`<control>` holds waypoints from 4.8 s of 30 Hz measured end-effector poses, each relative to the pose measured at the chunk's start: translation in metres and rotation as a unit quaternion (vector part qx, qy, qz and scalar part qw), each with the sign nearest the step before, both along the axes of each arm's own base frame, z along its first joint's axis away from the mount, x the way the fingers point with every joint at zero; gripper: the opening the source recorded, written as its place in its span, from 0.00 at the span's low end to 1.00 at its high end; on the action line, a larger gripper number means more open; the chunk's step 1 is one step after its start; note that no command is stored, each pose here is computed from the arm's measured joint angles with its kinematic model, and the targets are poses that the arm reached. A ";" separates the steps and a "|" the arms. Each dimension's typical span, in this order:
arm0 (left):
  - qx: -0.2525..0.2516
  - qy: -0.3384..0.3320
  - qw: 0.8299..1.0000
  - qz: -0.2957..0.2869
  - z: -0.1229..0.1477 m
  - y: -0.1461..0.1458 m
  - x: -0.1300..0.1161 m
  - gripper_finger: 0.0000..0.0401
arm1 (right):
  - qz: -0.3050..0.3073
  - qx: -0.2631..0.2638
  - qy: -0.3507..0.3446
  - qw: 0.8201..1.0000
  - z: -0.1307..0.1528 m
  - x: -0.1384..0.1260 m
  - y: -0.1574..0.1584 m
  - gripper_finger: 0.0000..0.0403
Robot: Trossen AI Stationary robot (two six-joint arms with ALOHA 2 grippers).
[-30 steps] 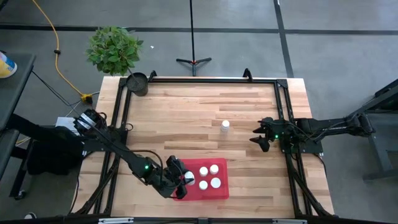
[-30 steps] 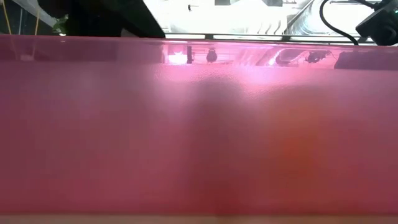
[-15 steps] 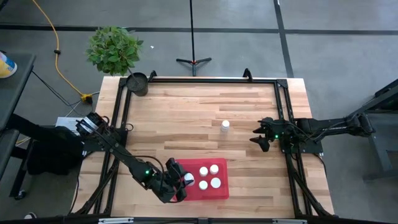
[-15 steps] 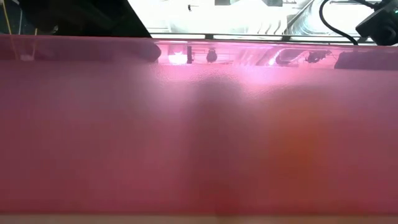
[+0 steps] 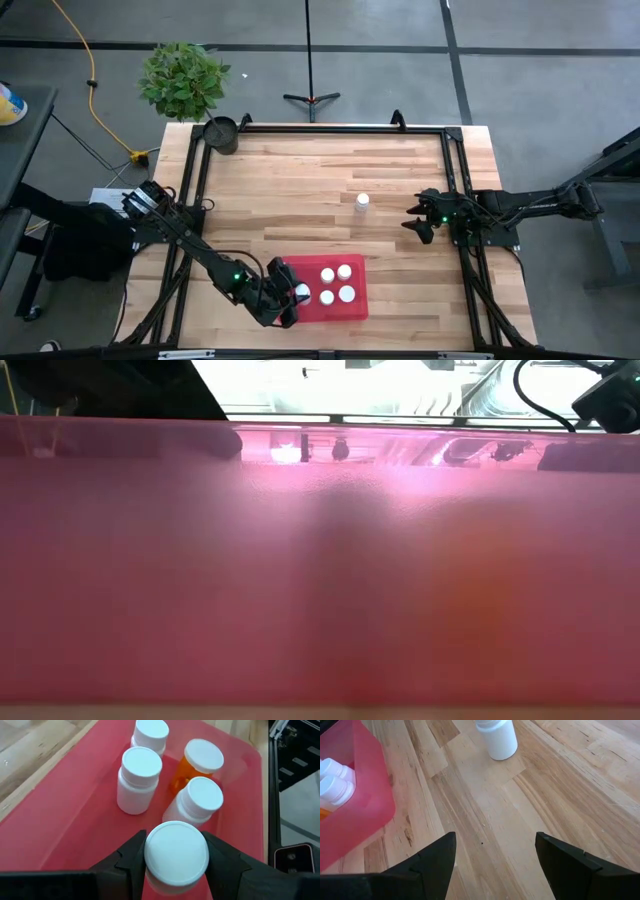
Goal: Pick and place pill bottles into a basket
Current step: Put the white pill bottle into the pink bin
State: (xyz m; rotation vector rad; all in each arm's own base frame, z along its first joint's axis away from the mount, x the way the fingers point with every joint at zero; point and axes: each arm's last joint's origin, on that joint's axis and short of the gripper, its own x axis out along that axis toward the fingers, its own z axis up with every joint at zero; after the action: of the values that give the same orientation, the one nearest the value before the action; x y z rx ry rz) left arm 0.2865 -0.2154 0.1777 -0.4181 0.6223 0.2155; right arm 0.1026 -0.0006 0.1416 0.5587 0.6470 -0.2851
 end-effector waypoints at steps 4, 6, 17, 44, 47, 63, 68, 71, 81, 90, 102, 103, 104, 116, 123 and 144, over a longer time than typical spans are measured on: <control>-0.008 0.009 1.000 -0.012 -0.001 -0.001 0.000 0.48 | 0.000 0.000 0.000 1.000 0.000 0.000 0.000 0.65; -0.013 0.014 1.000 -0.019 -0.006 -0.002 0.002 0.48 | 0.000 -0.001 0.001 1.000 0.000 0.000 0.000 0.65; -0.012 0.013 0.999 -0.030 -0.019 -0.007 0.007 0.48 | -0.001 -0.004 0.001 1.000 0.000 0.000 0.000 0.65; -0.008 -0.008 0.999 -0.046 -0.014 -0.010 0.011 0.94 | -0.001 -0.004 0.001 1.000 0.000 0.000 0.000 0.65; -0.001 -0.014 0.999 -0.051 -0.013 -0.010 0.011 0.93 | -0.002 -0.002 0.001 1.000 0.000 0.000 0.000 0.65; 0.080 -0.152 0.983 -0.056 0.100 0.029 0.026 0.82 | -0.001 0.001 0.001 1.000 0.000 0.000 0.000 0.65; 0.136 -0.197 0.970 -0.039 0.142 0.049 0.020 0.86 | 0.000 0.002 0.000 1.000 0.000 0.000 0.000 0.65; 0.174 -0.211 0.962 -0.017 0.160 0.063 0.015 0.90 | -0.001 0.002 0.000 1.000 0.000 0.000 0.000 0.65; 0.259 -0.199 0.943 0.065 0.195 0.129 0.002 0.99 | 0.000 0.001 0.000 1.000 0.000 0.000 0.000 0.65; 0.211 -0.203 0.955 0.049 0.205 0.199 0.002 0.99 | 0.000 0.002 0.000 1.000 0.000 0.000 0.000 0.65; 0.123 -0.144 0.982 0.020 0.182 0.256 0.009 0.98 | 0.000 0.001 0.001 1.000 0.000 0.000 0.000 0.65; 0.121 -0.144 0.982 0.017 0.180 0.258 0.012 0.98 | 0.000 0.001 0.001 1.000 0.000 0.000 0.000 0.65; 0.118 -0.142 0.983 0.013 0.178 0.258 0.015 0.98 | 0.001 0.000 0.001 1.000 0.000 0.000 0.000 0.65; 0.137 0.026 0.988 -0.066 0.159 0.265 0.066 0.98 | 0.001 -0.002 0.001 1.000 0.000 0.000 0.000 0.65; 0.175 0.050 0.978 -0.105 0.174 0.270 0.100 0.98 | 0.001 -0.002 0.001 1.000 0.000 0.000 0.000 0.65; 0.150 0.149 0.970 -0.124 0.116 0.287 0.162 0.98 | 0.000 -0.003 0.006 1.000 -0.001 0.001 0.000 0.65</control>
State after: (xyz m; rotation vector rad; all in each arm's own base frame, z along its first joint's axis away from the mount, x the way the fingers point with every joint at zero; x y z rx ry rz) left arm 0.4481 0.0713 0.2937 -0.0116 0.9151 0.1311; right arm 0.1033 -0.0006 0.1405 0.5516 0.6579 -0.2904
